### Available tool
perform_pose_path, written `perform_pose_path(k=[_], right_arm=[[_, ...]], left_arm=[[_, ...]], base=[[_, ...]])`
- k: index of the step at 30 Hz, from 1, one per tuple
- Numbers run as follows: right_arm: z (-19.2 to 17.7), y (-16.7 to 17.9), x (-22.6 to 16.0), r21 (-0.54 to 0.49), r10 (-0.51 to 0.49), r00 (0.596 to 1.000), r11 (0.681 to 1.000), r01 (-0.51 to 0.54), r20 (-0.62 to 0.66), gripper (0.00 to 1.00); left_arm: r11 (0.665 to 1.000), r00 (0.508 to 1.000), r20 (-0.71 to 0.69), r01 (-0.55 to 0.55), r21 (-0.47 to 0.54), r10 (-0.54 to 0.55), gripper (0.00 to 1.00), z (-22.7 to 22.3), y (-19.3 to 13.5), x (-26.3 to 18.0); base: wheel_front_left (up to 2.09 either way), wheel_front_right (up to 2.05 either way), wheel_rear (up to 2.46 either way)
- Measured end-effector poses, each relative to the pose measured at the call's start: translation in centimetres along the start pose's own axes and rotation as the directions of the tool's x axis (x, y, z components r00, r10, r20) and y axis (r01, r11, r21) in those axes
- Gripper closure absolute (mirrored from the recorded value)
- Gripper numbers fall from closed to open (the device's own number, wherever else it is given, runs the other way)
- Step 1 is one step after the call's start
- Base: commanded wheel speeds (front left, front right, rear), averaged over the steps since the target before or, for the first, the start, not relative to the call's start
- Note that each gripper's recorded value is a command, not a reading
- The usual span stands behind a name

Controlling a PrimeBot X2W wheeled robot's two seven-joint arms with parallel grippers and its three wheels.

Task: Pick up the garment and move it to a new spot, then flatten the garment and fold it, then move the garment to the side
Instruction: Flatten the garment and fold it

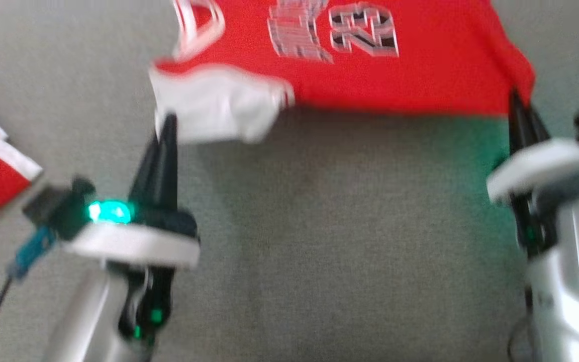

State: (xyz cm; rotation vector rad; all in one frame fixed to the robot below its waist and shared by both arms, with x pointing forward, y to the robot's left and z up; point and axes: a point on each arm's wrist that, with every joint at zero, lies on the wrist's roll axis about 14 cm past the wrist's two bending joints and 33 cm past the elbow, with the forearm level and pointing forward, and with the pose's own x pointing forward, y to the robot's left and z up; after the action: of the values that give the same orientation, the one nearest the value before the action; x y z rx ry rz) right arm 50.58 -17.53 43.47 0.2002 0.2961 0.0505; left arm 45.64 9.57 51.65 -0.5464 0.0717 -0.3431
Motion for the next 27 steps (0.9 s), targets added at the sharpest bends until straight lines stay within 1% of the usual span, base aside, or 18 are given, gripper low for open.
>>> perform_pose_path(k=[5, 10, 12, 15, 16, 19, 23, 27], right_arm=[[0.2, -0.3, -6.2, 0.050, -0.005, 1.000, 0.999, 0.005, 0.000, 1.00], [-0.1, -1.2, -11.6, 0.059, -0.029, 0.999, 0.998, 0.030, -0.023, 1.00], [-0.9, -1.8, -13.3, 0.054, -0.046, 0.997, 0.997, 0.049, -0.055, 1.00], [-2.7, -2.3, -15.1, 0.078, -0.055, 0.991, 0.995, 0.065, -0.120, 1.00], [-3.9, -2.5, -15.8, 0.085, -0.061, 0.985, 0.994, 0.075, -0.163, 1.00], [-5.4, -2.7, -16.1, 0.092, -0.066, 0.975, 0.992, 0.088, -0.214, 1.00], [-7.2, -2.9, -16.2, 0.097, -0.071, 0.959, 0.990, 0.101, -0.275, 1.00], [-8.7, -2.8, -16.1, 0.101, -0.066, 0.941, 0.989, 0.105, -0.331, 1.00]], left_arm=[[1.000, 1.000, -0.015, -0.005, -0.005, 0.005, 1.00, 0.8, -2.3, -5.3], [0.999, 0.998, -0.045, -0.049, -0.008, 0.048, 1.00, 0.7, -3.2, -10.0], [0.997, 0.994, -0.085, -0.070, -0.017, 0.068, 1.00, -0.2, -3.4, -11.6], [0.994, 0.982, -0.159, -0.107, -0.032, 0.100, 1.00, -2.1, -3.1, -13.5], [0.992, 0.975, -0.195, -0.118, -0.039, 0.108, 1.00, -3.1, -2.9, -14.2], [0.991, 0.967, -0.232, -0.123, -0.051, 0.108, 1.00, -4.3, -2.9, -14.4], [0.989, 0.948, -0.293, -0.143, -0.048, 0.123, 1.00, -6.4, -2.2, -14.8], [0.992, 0.937, -0.337, -0.118, -0.041, 0.098, 1.00, -7.5, -2.1, -14.2]], base=[[0.00, 0.00, 0.00], [0.00, 0.00, 0.00], [0.00, 0.00, 0.00], [0.00, 0.00, 0.00], [0.00, 0.00, 0.00], [0.00, 0.00, 0.00], [0.00, 0.00, 0.00], [0.00, 0.00, 0.00]])
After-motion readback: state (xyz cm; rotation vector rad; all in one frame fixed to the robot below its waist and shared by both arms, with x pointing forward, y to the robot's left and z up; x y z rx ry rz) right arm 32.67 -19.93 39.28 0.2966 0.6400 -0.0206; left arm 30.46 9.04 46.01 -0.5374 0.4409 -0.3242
